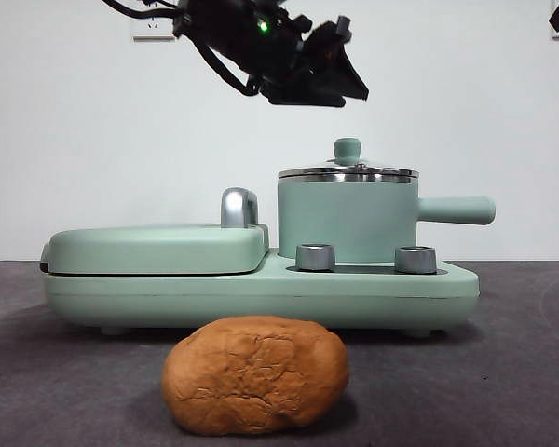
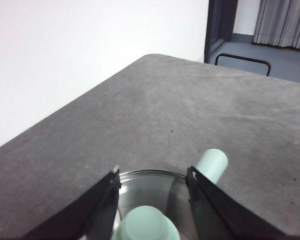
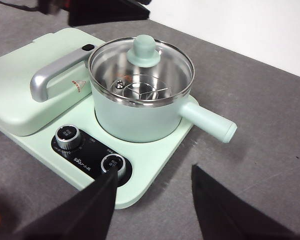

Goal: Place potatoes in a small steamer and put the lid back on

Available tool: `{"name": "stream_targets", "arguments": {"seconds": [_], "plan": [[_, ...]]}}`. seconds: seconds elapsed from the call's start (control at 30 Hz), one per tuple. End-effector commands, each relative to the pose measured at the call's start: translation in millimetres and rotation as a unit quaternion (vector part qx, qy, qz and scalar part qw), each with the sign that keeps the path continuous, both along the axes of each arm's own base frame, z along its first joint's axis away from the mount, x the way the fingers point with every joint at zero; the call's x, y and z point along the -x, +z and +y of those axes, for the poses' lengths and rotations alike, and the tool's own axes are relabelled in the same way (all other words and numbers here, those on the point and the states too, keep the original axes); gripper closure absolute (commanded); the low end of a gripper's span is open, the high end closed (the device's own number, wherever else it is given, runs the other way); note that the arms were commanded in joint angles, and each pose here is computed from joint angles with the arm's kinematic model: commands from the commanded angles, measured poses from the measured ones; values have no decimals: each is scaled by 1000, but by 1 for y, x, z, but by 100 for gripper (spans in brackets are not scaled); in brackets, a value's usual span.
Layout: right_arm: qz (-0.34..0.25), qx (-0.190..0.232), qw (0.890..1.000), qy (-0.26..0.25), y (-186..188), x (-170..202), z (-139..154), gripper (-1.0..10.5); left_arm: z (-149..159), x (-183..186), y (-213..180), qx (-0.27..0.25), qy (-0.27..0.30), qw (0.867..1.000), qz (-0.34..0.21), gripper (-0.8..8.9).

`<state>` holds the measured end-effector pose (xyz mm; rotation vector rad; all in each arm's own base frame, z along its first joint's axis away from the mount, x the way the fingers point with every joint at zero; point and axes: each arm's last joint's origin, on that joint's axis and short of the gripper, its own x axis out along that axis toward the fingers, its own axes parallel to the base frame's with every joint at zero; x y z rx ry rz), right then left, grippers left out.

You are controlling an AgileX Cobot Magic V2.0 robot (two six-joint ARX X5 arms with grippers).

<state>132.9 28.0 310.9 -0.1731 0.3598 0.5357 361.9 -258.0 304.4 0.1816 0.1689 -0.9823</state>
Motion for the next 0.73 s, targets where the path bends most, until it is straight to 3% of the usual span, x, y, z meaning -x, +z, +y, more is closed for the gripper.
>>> {"name": "stream_targets", "arguments": {"seconds": [0.03, 0.73], "plan": [[-9, -6, 1000, 1, 6, 0, 1, 712, -9, -6, -9, -1, -3, 1000, 5, 595], [-10, -6, 1000, 0, 7, 0, 1, 712, -16, -18, -44, -28, 4, 999, 41, 595]]}}
